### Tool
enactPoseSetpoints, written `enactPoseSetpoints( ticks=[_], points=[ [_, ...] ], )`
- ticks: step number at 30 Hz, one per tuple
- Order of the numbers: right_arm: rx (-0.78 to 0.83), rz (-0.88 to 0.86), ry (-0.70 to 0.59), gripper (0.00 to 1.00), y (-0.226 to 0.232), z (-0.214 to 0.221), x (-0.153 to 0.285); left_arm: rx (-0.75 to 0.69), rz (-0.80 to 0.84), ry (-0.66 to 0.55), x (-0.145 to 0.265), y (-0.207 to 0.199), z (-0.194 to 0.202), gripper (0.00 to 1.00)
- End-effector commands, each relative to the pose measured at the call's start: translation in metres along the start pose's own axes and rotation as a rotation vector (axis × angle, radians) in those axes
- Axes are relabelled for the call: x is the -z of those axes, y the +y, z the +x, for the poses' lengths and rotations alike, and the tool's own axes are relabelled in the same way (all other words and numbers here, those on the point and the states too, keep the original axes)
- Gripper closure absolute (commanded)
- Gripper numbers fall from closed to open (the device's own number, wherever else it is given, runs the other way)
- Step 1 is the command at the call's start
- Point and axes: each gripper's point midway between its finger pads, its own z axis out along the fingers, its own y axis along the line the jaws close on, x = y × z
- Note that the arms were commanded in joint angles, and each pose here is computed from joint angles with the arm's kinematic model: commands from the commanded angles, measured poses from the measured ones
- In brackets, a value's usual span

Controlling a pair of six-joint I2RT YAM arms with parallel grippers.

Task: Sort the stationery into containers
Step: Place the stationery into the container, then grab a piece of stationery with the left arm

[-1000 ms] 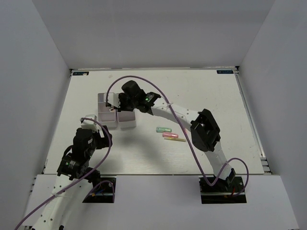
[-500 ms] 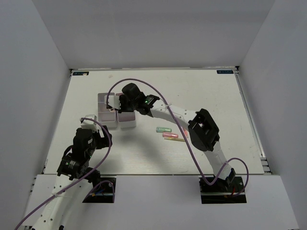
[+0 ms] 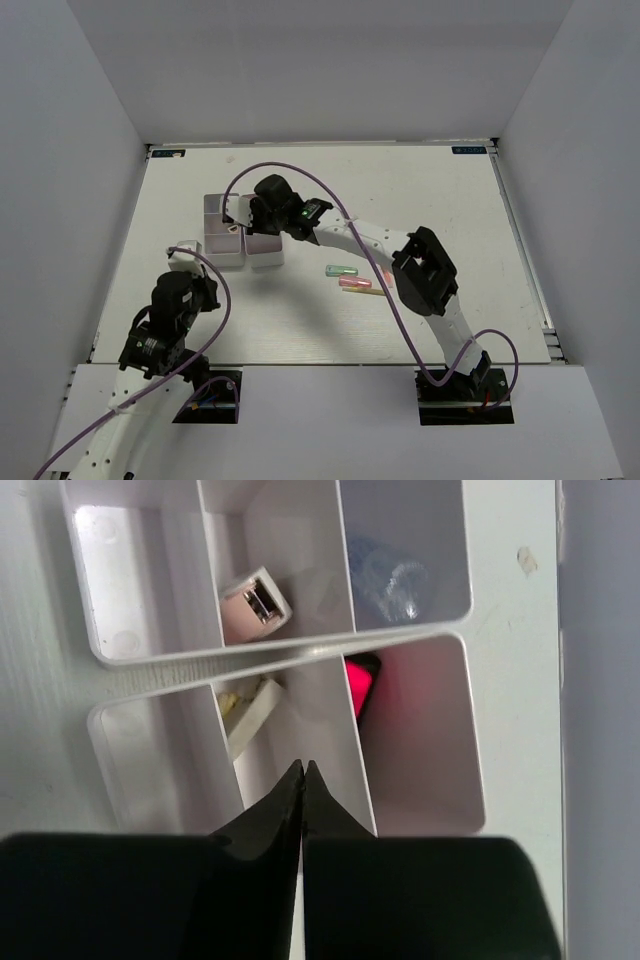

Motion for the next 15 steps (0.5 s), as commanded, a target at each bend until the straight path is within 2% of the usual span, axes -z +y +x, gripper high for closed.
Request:
enactPoseSetpoints(
  ticks=[1,2,3,4,5,6,7,8,9,10,12,13,14,15],
  points=[
    [-0.116,0.139,-0.049,1.0,-0.041,-0.04,0.051,-0.012,0.048,-0.048,0.001,-0.006,-0.005,1.0],
    [-0.144,0.151,-0.01,1.0,-0.042,-0.034,0.059,-0.023,0.104,-0.049,0.001,-0.016,-0.004,1.0],
    [-0.215,0.139,0.001,0.43,-0.038,-0.035,0.074,-0.028,0.132,-0.051,0.002,-0.02,-0.004,1.0],
    [-0.257,0.143,-0.016,0.1,-0.047,-0.038,0.091,-0.03,0.166,-0.067,0.002,-0.026,-0.008,1.0],
    [-0.298,0.049,-0.002,0.09,-0.027,-0.035,0.098,-0.04,0.286,-0.042,0.003,-0.047,-0.001,1.0],
    [-0.348,0.012,-0.027,0.09,-0.025,-0.044,0.12,-0.045,0.339,-0.027,0.004,-0.056,0.002,0.9],
    [-0.423,-0.056,0.072,0.09,-0.013,-0.014,0.134,-0.045,0.444,0.042,0.003,-0.075,0.01,0.76],
    [-0.465,-0.063,0.097,0.14,-0.011,-0.006,0.142,-0.031,0.553,0.099,0.012,-0.094,0.015,0.59],
    [-0.564,-0.073,0.124,0.92,-0.003,0.001,0.155,-0.02,0.653,0.185,0.017,-0.111,0.021,0.43],
    [-0.633,-0.07,0.224,1.0,0.001,0.029,0.17,0.017,0.686,0.267,0.014,-0.119,0.027,0.21],
    [-0.742,-0.034,0.318,1.0,-0.004,0.064,0.19,0.004,0.796,0.338,0.022,-0.146,0.022,0.1],
    [-0.81,-0.038,0.425,1.0,0.009,0.085,0.204,-0.021,0.797,0.345,0.022,-0.15,0.021,0.07],
    [-0.869,-0.03,0.461,0.9,0.007,0.107,0.218,-0.048,0.781,0.371,0.016,-0.157,0.014,0.05],
    [-0.903,-0.056,0.463,0.54,0.012,0.114,0.223,-0.177,0.783,0.369,0.016,-0.165,0.023,0.05]
  ],
)
